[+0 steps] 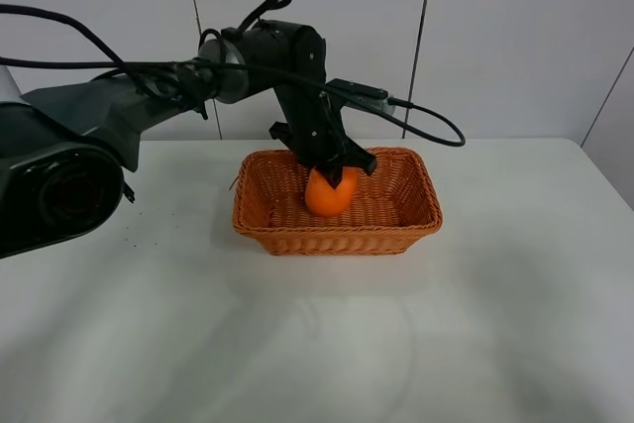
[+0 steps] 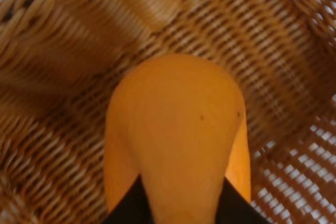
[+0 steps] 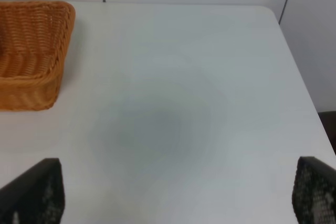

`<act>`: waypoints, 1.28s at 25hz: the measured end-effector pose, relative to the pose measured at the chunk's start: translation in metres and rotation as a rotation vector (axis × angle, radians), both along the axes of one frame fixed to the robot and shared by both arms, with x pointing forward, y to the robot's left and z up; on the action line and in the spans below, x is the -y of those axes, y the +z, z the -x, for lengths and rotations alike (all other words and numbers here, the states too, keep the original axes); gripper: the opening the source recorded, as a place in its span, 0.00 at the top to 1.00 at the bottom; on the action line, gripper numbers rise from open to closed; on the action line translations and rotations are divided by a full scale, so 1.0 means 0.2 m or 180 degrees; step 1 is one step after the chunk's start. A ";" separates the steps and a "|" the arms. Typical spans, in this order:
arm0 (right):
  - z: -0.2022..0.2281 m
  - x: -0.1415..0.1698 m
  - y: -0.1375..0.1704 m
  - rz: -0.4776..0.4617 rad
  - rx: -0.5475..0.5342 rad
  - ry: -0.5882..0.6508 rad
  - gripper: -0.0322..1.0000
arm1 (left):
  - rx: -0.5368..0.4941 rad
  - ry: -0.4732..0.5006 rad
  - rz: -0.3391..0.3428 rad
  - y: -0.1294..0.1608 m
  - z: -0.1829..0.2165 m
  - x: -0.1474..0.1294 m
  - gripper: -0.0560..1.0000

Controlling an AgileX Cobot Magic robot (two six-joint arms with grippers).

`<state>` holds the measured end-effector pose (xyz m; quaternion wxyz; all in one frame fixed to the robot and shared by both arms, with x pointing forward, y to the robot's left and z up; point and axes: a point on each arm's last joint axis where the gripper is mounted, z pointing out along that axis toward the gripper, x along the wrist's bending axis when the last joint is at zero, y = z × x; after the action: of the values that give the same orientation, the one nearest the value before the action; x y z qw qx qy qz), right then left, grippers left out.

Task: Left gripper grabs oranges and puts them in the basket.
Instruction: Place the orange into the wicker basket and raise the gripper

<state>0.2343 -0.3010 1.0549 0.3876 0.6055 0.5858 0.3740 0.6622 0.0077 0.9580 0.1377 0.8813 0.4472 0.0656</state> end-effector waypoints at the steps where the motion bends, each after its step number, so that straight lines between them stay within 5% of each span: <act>1: 0.00 0.00 0.00 0.0000 0.0000 0.0000 0.30 | -0.0029 0.0001 -0.0010 -0.02 0.00 0.00 0.73; 3: 0.00 0.00 0.00 0.0000 0.0000 0.0000 0.30 | -0.0077 0.0004 -0.0021 -0.05 0.00 0.01 0.69; 8: 0.00 0.00 0.00 0.0000 0.0000 0.0000 0.30 | -0.0136 0.0006 -0.0038 -0.08 0.00 0.01 0.23; 11: 0.00 0.00 0.00 0.0000 0.0000 0.0000 0.30 | -0.0148 0.0006 -0.0045 -0.08 0.00 0.01 0.11; 16: 0.00 0.00 0.00 0.0000 0.0000 0.0000 0.30 | -0.0224 0.0005 -0.0094 -0.05 0.01 0.00 0.07; 21: 0.00 0.00 0.00 0.0000 0.0000 0.0000 0.30 | -0.0180 0.0056 -0.0052 0.15 0.00 -0.06 0.07; 27: 0.00 0.00 0.00 0.0000 0.0000 0.0000 0.30 | 0.0137 0.0226 0.0129 0.45 -0.03 -0.25 0.07; 32: 0.00 0.00 0.00 0.0000 0.0000 0.0000 0.30 | 0.0239 0.0435 0.0150 0.53 -0.09 -0.43 0.07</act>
<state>0.2343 -0.3010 1.0549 0.3876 0.6055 0.5858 0.3740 0.6805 0.0936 1.0638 0.1704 0.8422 0.5023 0.0972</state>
